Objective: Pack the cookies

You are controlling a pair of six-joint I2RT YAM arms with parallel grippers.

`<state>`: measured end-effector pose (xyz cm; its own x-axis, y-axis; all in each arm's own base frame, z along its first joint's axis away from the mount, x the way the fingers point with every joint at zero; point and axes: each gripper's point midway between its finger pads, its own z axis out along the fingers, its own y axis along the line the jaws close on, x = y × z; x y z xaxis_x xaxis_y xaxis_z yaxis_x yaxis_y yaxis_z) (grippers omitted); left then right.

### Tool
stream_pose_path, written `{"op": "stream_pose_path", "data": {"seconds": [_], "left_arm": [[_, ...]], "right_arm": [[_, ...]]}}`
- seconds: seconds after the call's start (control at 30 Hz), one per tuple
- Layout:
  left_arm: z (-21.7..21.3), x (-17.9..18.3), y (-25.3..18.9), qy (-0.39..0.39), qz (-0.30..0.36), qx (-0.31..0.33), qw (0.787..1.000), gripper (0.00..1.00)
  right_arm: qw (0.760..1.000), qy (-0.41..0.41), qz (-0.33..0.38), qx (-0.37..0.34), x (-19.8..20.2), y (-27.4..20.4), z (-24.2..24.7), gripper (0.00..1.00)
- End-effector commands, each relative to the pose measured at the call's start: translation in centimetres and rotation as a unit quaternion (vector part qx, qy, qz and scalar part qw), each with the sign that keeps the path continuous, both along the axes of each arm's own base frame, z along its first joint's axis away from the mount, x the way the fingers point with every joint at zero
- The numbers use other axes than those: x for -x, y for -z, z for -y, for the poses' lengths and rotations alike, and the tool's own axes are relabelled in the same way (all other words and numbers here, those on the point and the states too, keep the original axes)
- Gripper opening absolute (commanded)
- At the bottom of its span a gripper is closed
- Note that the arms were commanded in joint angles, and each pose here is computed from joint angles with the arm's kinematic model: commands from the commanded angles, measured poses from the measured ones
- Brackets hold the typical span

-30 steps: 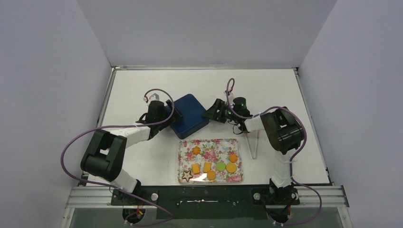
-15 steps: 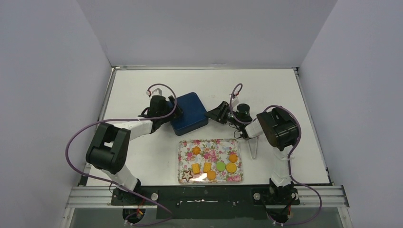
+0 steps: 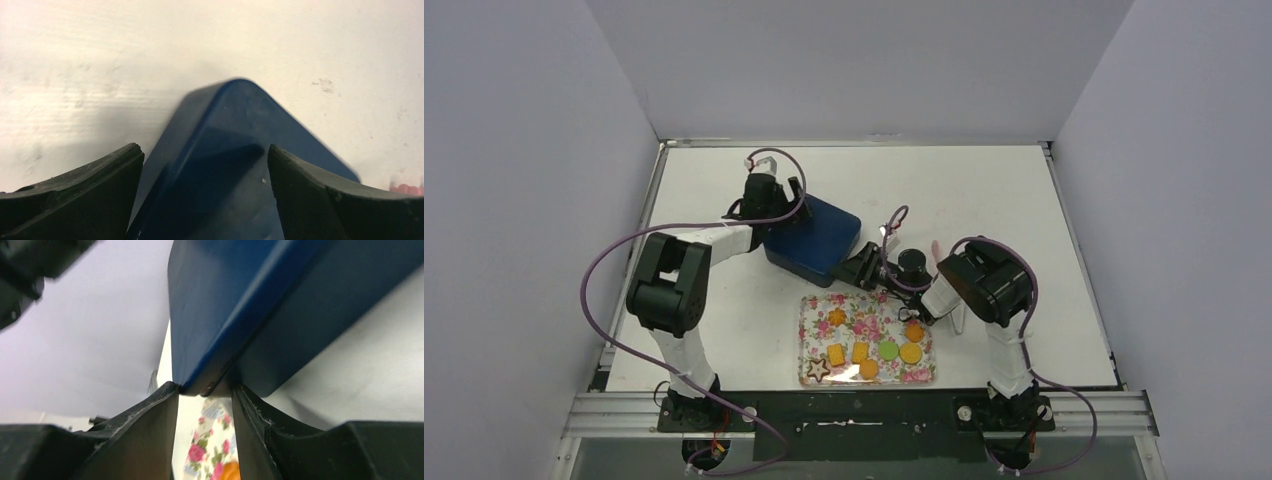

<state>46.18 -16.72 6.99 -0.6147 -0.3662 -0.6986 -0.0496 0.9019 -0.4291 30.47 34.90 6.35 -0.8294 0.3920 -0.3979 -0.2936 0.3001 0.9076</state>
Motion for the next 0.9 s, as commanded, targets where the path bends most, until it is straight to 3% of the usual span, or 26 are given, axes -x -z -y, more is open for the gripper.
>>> {"op": "stream_pose_path", "data": {"seconds": [0.0,0.23,0.37,0.6,0.87], "left_arm": [[6.2,0.5,-1.2,0.122,0.001,0.056,0.991,0.91],[0.7,-2.2,-4.5,0.041,0.049,0.014,0.998,0.94],[-2.4,-2.7,-7.8,-0.021,0.073,-0.012,0.997,0.95],[-6.3,1.1,-11.1,-0.138,0.07,-0.004,0.988,0.96],[-5.0,9.0,-7.9,-0.144,0.05,0.121,0.981,0.95]], "right_arm": [[0.998,-0.062,-0.011,0.008,4.1,0.5,-2.1,0.19],[0.998,-0.032,0.042,0.031,1.4,-3.1,0.6,0.58],[0.997,0.001,0.042,0.067,-0.2,-3.4,3.7,0.71],[0.99,0.065,0.029,0.124,-3.1,-2.5,9.5,0.75],[0.992,0.061,0.035,0.106,-5.7,-3.3,9.3,0.74]]}}
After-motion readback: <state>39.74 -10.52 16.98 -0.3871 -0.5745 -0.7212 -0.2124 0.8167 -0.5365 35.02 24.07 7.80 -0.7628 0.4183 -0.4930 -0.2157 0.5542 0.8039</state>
